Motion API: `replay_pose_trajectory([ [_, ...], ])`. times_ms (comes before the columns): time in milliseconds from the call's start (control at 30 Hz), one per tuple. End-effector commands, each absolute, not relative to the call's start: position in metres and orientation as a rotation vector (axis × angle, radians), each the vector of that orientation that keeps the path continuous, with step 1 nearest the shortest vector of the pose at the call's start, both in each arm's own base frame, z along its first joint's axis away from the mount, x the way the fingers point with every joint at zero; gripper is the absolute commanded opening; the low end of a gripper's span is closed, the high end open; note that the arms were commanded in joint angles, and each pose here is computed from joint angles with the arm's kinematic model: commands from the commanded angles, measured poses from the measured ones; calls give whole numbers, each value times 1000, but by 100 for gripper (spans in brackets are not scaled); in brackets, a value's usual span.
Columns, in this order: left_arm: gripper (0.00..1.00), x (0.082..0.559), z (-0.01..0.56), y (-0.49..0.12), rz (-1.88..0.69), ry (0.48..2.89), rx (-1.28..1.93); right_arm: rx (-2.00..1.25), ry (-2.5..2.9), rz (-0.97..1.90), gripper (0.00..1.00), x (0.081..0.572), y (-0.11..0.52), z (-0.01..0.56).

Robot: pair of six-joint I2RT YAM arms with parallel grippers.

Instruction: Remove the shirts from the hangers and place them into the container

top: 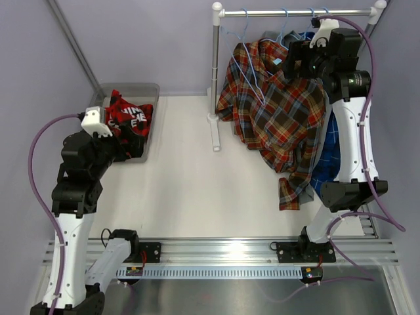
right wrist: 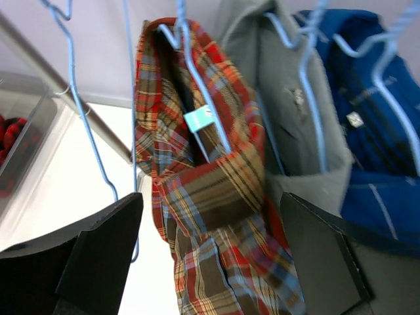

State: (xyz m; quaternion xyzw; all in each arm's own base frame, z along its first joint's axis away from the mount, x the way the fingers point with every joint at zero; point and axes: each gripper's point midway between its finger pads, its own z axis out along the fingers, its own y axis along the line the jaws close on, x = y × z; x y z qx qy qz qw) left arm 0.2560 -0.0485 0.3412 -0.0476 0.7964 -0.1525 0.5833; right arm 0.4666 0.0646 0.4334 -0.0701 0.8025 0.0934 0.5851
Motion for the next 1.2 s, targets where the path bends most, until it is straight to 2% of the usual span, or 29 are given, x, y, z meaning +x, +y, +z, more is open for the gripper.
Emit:
replay_pose_trajectory([
  [0,99,253,331,-51,-321,1906,-77,-349,1760,264,94,470,85,456],
  [267,99,250,335,-69,-360,1917,6,-345,1842,277,94,504,88,416],
  [500,99,251,332,-74,-381,1929,11,-448,1849,458,71,474,115,410],
  [767,99,251,323,-76,-401,1953,-15,-458,1776,408,32,446,109,442],
  [833,99,251,323,-76,-405,1953,-17,-457,1795,409,29,446,108,439],
  [967,99,250,326,-75,-398,1945,-14,-449,1773,412,2,443,109,448],
  [1167,99,249,328,-76,-404,1939,-15,-425,1688,395,0,436,107,485],
])
